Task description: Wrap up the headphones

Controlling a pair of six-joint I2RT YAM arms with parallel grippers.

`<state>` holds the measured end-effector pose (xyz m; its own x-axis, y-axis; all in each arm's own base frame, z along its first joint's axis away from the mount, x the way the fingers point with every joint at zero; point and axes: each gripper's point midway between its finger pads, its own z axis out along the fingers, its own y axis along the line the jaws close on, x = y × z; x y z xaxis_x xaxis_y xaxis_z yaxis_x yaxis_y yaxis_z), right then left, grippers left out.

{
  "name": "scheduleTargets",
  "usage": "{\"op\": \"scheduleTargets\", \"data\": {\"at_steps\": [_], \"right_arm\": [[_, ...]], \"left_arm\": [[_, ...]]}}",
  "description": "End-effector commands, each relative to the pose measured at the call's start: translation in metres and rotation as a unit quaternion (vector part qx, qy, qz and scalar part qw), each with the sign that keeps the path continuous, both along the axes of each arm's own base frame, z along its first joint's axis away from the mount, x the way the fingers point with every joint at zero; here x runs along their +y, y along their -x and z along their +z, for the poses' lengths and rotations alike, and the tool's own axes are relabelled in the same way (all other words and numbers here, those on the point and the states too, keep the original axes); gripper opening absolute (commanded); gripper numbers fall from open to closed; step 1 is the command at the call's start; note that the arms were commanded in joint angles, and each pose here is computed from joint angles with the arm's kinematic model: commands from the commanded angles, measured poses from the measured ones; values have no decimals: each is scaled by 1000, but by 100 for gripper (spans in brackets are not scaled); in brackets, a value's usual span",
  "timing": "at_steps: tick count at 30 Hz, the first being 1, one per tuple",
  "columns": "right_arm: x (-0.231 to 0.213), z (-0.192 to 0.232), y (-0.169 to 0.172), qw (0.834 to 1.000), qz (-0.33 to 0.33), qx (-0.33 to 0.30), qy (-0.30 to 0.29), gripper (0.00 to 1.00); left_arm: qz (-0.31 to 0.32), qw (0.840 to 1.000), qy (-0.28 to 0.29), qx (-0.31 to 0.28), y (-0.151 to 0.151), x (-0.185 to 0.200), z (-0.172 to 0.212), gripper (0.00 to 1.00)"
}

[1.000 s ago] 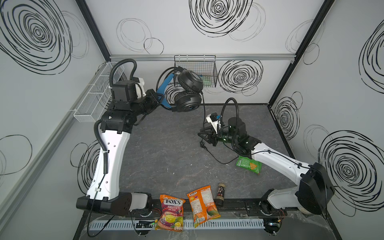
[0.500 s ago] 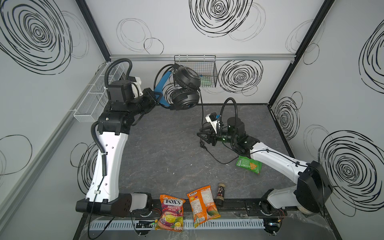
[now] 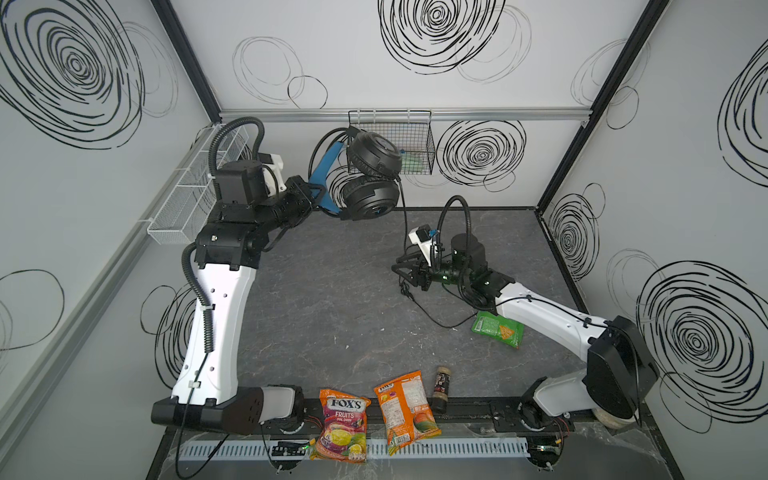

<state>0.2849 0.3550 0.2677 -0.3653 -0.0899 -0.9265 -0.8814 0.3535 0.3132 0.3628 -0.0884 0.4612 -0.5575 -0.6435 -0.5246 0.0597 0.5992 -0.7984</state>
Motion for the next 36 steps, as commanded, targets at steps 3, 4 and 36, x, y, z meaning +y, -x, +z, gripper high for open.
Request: {"op": "scheduleTargets", "data": {"at_steps": [3,4,36], "right_arm": [[6,22,-8,999,-8,-21,-24,49],[6,22,-10,999,-14,-21,-24,53],[-156,64,-22,925,-297,-125,203,0]], "left_arm": [[-10,997,27,-75,11,-3,45,0],[-10,997,27,-76,11,-3,46,0],[180,980,-86,10,-5,84,-34,0]]}}
